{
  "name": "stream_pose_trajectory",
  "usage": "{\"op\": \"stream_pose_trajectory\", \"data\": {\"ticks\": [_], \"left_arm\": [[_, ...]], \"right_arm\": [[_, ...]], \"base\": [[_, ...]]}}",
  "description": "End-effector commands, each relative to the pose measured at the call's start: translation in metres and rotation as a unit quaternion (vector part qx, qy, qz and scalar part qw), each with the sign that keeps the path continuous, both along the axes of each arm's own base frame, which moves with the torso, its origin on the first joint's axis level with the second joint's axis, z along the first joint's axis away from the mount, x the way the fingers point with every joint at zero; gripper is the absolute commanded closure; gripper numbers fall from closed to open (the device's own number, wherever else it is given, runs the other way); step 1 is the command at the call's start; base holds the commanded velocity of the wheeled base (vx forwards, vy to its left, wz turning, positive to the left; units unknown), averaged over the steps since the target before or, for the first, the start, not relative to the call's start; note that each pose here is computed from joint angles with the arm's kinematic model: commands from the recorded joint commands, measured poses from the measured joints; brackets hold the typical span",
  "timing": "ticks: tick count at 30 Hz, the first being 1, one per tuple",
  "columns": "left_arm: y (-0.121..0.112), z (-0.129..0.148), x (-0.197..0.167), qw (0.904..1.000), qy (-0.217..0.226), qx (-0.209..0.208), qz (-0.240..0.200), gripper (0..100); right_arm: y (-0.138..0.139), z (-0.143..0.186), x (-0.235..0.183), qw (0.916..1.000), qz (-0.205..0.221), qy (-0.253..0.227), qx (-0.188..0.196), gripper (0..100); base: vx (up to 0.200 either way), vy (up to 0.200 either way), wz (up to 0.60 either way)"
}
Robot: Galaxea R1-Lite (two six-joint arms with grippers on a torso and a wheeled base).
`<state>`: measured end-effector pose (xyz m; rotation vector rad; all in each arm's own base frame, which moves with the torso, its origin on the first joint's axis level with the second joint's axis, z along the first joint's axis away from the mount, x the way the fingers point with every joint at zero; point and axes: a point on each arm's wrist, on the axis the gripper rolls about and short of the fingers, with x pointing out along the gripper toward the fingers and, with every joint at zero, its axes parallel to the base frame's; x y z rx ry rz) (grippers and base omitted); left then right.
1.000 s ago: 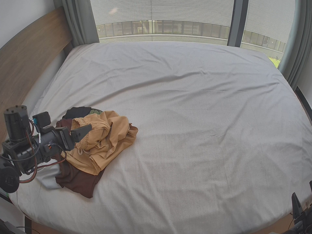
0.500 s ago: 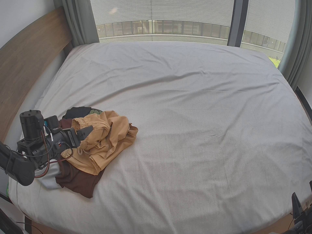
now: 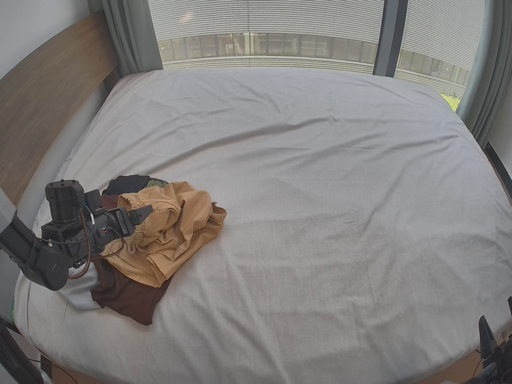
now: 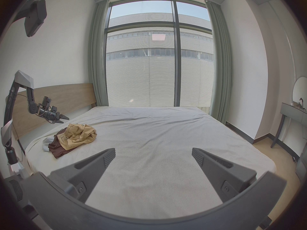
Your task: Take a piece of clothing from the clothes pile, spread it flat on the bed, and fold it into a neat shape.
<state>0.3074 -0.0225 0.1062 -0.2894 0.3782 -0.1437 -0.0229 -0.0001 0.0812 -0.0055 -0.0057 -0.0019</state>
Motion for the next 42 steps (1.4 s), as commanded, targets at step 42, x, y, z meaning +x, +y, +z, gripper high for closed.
{"op": "stream_pose_trajectory", "data": {"ticks": [42], "left_arm": [[-0.004,-0.041,0.069,0.9992,0.013,-0.038,0.008,0]], "right_arm": [[0.0,-0.005,0.0,1.0,0.0,0.001,0.002,0]], "base": [[0.0,0.0,0.0]]}}
